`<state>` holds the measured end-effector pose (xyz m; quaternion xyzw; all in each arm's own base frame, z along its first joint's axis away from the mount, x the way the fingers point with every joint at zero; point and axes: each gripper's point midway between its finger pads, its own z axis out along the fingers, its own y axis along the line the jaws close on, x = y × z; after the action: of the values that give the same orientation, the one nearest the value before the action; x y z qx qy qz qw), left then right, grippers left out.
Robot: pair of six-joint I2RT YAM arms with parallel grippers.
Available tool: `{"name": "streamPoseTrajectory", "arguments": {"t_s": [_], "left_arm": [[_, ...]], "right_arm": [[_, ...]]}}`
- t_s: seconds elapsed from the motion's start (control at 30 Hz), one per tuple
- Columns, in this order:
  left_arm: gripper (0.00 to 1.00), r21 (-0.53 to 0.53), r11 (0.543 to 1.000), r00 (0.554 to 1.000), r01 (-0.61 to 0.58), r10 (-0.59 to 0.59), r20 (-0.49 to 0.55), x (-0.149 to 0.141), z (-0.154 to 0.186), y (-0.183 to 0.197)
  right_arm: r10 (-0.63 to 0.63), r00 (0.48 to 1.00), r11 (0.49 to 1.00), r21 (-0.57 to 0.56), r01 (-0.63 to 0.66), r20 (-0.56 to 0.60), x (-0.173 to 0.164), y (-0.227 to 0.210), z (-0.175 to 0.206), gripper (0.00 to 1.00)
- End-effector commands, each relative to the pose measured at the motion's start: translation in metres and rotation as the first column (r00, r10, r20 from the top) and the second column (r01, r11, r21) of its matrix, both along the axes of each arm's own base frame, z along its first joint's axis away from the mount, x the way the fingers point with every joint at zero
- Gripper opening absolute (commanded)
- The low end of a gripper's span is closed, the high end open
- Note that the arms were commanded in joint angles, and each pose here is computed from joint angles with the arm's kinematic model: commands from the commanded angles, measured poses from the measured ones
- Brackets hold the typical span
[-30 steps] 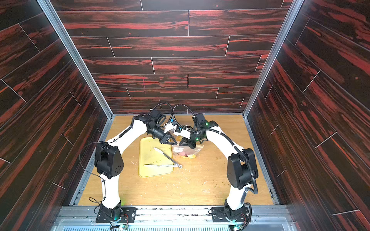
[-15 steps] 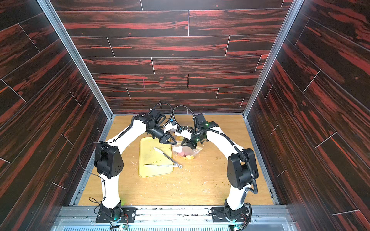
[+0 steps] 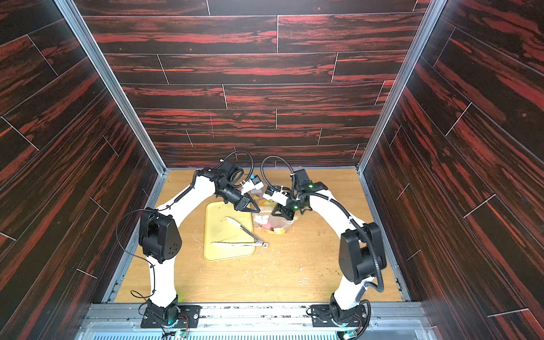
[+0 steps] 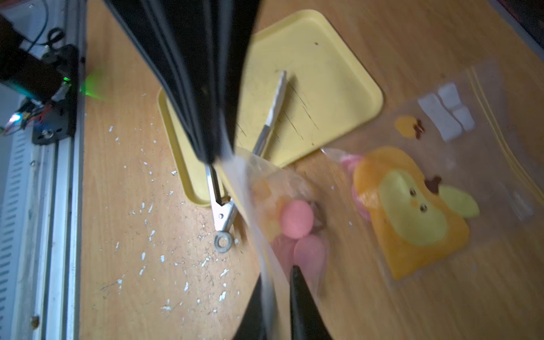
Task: Put the cookies into a resealable bag to prevent moisture
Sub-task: Close the ziploc bag at the center of the board.
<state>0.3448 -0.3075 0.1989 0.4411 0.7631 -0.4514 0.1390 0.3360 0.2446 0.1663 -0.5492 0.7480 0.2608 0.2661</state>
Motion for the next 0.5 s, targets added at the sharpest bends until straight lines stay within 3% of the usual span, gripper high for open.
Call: {"name": "streamPoseTrajectory", "arguments": {"t_s": [0.0,0.03,0.17,0.27,0.33,0.37,0.47], "left_arm": [[0.0,-0.006,1.0,1.0,0.01,-0.01,0.012,0.0,0.008,0.003],[0.0,-0.004,1.0,1.0,0.009,-0.009,0.011,0.0,0.007,0.003],[0.0,-0.002,1.0,1.0,0.007,-0.007,0.012,0.001,0.007,0.003],[0.0,-0.001,1.0,1.0,0.004,-0.004,0.016,0.001,0.008,0.004],[0.0,-0.005,1.0,1.0,0.002,-0.002,0.015,0.002,0.009,0.005],[0.0,-0.004,1.0,1.0,-0.001,0.001,0.015,0.002,0.009,0.005],[0.0,-0.003,1.0,1.0,-0.002,0.002,0.013,0.002,0.009,0.005]], "right_arm": [[-0.024,0.999,0.999,0.035,0.023,0.026,0.0,-0.007,0.017,0.05],[-0.03,0.999,0.999,0.038,0.029,0.018,0.0,-0.008,0.017,0.0],[-0.05,0.999,0.998,0.037,0.05,0.0,0.001,-0.013,0.014,0.0],[-0.076,0.997,0.997,0.03,0.075,0.013,0.002,-0.02,0.01,0.16],[-0.094,0.995,0.995,0.026,0.094,0.012,0.003,-0.025,0.008,0.17],[-0.102,0.995,0.994,0.026,0.102,0.008,0.003,-0.028,0.007,0.17],[-0.124,0.992,0.992,0.032,0.124,-0.008,0.004,-0.033,0.008,0.0]]}}
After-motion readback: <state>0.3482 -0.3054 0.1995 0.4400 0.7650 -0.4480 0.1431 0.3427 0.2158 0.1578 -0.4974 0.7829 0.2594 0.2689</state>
